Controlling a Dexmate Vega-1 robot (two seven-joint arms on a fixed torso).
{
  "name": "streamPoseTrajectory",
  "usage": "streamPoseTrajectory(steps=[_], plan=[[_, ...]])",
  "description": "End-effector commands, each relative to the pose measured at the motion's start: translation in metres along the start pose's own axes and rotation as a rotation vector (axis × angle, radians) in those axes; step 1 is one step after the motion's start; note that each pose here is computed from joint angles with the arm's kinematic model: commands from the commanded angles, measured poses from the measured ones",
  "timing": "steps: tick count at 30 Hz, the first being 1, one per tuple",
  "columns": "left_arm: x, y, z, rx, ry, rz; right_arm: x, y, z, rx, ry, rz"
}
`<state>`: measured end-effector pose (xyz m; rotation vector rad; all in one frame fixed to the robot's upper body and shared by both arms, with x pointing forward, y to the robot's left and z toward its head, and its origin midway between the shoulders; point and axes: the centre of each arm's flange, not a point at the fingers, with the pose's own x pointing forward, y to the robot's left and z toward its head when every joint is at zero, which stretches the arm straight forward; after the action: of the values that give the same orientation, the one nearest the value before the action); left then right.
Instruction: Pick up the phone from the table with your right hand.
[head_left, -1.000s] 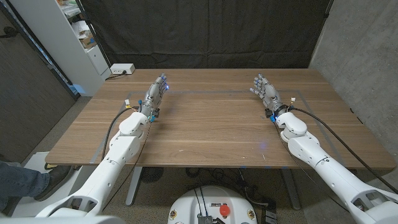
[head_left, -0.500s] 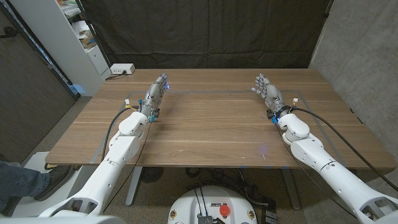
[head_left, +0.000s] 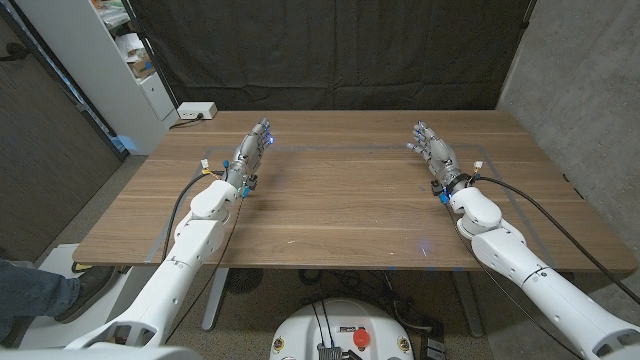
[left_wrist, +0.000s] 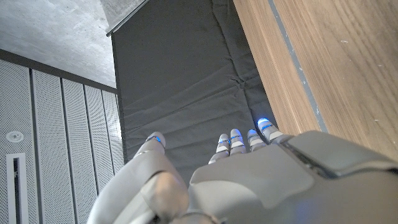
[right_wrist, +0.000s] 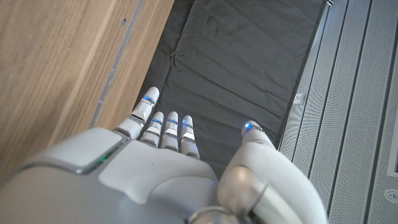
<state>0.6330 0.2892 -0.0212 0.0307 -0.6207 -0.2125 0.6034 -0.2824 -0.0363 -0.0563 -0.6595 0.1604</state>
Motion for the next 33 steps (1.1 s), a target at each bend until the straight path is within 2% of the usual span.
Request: streamPoseTrajectory(steps=[1,10,33], plan=[[-0.005,0.001,0.002,0.001,-0.005,-0.002,-0.013,-0.001,0.005,-0.035,-0.007,-0.007],[-0.006,0.001,0.006,0.005,-0.017,-0.011,-0.019,-0.002,0.008,-0.068,-0.019,-0.010],[-0.011,0.005,0.006,0.002,-0.022,-0.030,-0.032,-0.003,0.021,-0.118,-0.031,-0.025]])
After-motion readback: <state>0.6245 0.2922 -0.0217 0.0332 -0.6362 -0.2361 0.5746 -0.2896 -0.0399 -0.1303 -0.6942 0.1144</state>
